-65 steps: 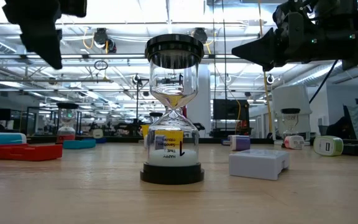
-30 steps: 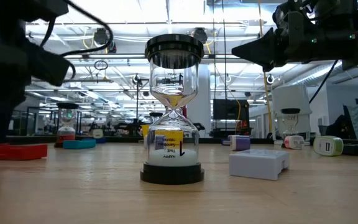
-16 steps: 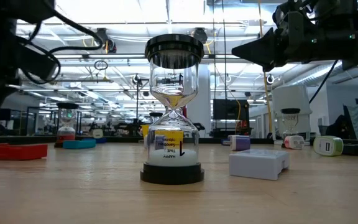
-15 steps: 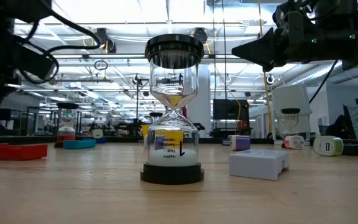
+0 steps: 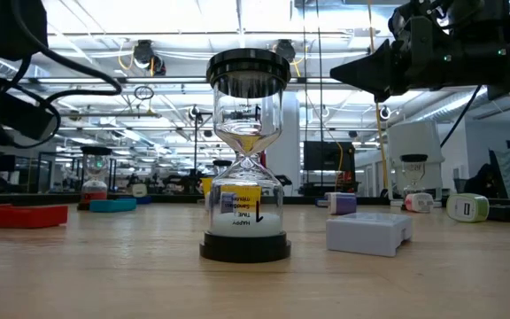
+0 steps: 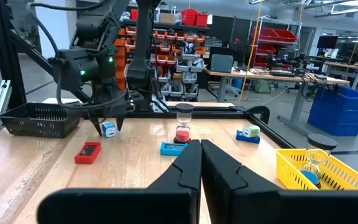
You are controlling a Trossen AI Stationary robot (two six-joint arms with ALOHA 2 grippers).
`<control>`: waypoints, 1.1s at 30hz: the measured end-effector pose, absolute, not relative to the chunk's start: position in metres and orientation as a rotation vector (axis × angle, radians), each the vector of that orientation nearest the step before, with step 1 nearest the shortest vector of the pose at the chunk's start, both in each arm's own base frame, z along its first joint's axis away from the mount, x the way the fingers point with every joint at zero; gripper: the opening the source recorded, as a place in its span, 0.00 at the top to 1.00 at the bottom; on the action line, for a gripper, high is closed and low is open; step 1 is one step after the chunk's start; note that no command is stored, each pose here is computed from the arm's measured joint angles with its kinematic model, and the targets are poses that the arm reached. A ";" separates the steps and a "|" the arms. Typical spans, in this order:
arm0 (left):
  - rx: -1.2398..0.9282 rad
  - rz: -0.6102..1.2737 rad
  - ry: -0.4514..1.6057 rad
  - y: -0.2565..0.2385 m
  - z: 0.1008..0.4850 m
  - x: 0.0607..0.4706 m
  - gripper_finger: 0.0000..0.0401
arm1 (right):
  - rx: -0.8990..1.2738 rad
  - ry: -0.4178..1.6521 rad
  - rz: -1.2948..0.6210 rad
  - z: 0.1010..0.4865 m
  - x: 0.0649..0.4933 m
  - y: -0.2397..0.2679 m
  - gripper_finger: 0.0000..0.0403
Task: Pick & Place Office items
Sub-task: Put the blue charger adapter into the black bin
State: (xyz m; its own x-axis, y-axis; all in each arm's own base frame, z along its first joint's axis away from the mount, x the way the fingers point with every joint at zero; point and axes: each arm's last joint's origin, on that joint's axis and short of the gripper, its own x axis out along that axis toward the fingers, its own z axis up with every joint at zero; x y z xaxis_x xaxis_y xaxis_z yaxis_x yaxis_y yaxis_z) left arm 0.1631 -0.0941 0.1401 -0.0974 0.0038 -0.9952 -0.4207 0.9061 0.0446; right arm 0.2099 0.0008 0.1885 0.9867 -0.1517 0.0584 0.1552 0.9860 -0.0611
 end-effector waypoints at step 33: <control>-0.557 0.420 1.507 -0.186 0.238 0.150 0.62 | -0.067 -0.054 -0.153 0.189 0.210 0.001 1.00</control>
